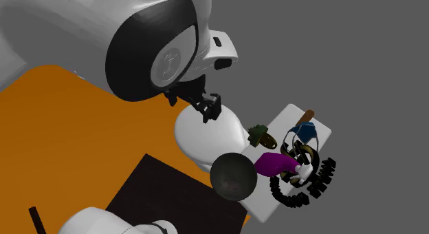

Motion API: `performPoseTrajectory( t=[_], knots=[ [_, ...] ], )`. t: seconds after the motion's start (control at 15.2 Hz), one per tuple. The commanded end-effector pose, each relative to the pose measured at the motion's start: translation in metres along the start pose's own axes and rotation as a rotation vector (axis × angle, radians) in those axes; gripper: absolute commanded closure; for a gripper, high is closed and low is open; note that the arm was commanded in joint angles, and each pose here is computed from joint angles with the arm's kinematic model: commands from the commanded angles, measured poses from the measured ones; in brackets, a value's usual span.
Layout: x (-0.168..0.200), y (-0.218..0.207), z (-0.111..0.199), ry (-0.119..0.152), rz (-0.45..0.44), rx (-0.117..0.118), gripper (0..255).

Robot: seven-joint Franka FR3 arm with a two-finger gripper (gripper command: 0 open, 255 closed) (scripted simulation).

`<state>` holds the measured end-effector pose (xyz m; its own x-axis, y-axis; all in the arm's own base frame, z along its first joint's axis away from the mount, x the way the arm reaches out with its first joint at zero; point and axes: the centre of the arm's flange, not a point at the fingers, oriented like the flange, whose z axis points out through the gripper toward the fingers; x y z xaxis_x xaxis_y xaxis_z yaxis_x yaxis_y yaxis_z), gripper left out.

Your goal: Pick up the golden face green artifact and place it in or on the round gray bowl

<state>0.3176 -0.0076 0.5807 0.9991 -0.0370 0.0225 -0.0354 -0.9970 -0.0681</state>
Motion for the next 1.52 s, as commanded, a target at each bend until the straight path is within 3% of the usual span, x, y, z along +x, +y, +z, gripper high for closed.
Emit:
performPoseTrajectory(
  t=[0.0, 1.45],
  knots=[
    [0.0, 0.0, 0.0, 0.0, 0.0, 0.0, 0],
    [0.117, 0.121, 0.22, 0.101, 0.049, -0.113, 0]
  ],
)
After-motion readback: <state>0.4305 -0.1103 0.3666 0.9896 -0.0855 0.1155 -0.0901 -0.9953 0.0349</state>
